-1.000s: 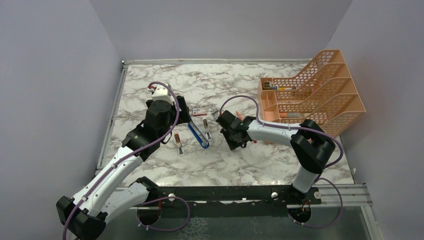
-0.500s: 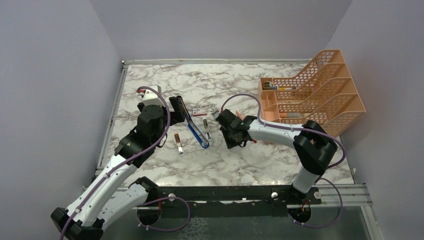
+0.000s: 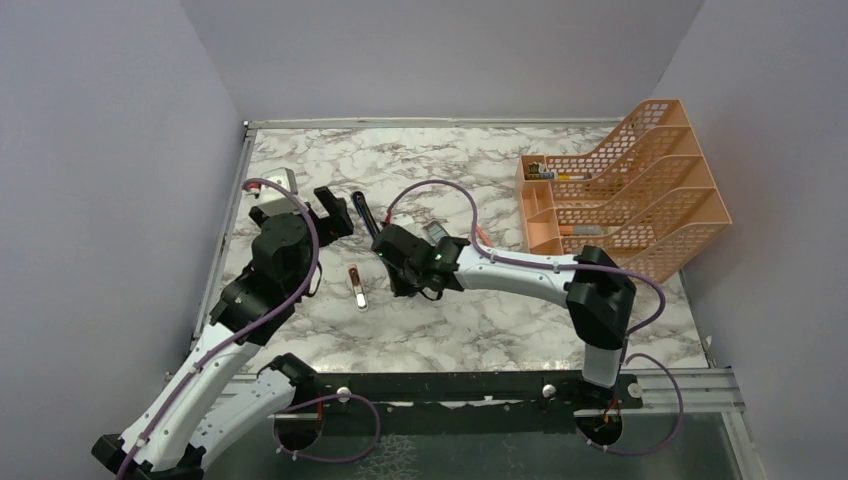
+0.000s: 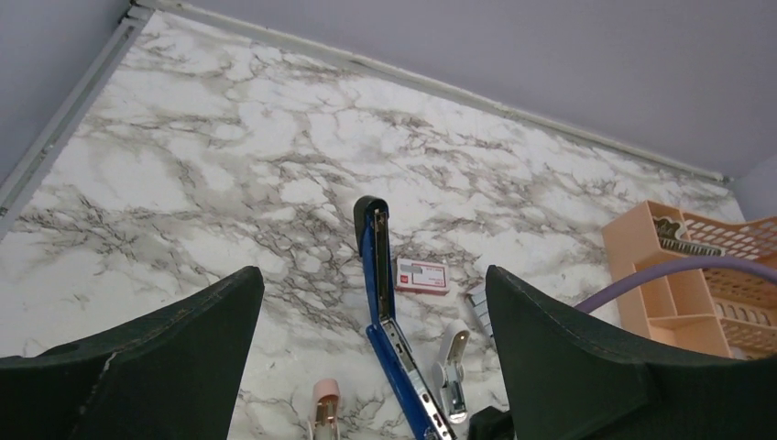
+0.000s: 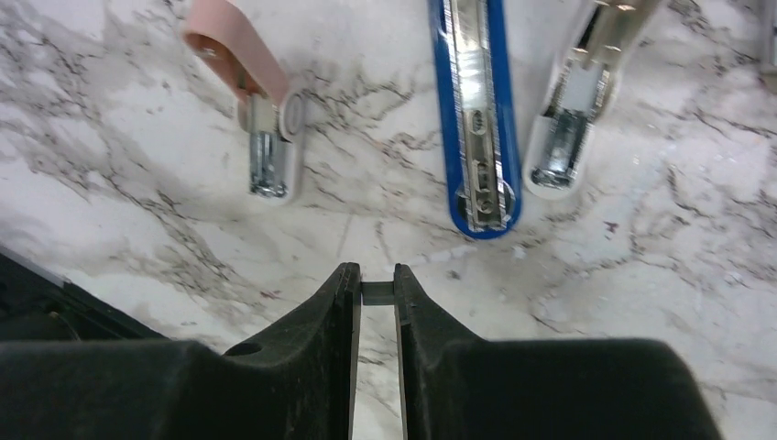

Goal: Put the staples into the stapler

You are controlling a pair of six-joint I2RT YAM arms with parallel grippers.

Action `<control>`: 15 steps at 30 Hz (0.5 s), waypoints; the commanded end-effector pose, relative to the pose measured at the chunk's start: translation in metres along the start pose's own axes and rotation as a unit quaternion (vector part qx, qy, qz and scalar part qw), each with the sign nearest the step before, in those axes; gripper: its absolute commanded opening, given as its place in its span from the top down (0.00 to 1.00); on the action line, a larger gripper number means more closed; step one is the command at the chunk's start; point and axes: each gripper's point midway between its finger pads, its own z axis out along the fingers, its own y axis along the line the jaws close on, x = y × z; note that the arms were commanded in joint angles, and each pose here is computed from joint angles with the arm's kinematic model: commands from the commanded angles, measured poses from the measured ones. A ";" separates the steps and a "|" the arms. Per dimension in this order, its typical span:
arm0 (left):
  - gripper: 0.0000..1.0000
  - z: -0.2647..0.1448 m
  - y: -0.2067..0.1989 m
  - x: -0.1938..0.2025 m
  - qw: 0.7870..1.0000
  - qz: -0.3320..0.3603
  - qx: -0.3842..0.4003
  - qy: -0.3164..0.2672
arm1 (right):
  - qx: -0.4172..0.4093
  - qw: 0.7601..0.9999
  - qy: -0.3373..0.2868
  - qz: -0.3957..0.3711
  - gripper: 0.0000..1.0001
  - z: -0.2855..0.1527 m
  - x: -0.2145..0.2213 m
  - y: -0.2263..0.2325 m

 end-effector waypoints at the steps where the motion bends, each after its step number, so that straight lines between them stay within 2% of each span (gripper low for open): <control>1: 0.08 -0.017 0.010 -0.054 0.997 -0.012 -0.026 -0.068 | 0.020 0.999 -0.031 0.015 0.76 0.013 -0.013 0.023; 5: 0.09 -0.023 0.023 -0.067 0.994 -0.016 -0.055 -0.091 | 0.018 0.999 -0.046 0.023 0.76 0.025 -0.018 0.043; 9: 0.09 -0.029 0.056 -0.070 0.983 -0.013 -0.146 -0.109 | 0.016 0.998 -0.054 0.024 0.76 0.035 -0.020 0.063; 15: 0.09 -0.035 0.069 -0.068 0.979 -0.015 -0.171 -0.114 | 0.021 0.997 -0.066 0.021 0.76 0.050 -0.023 0.078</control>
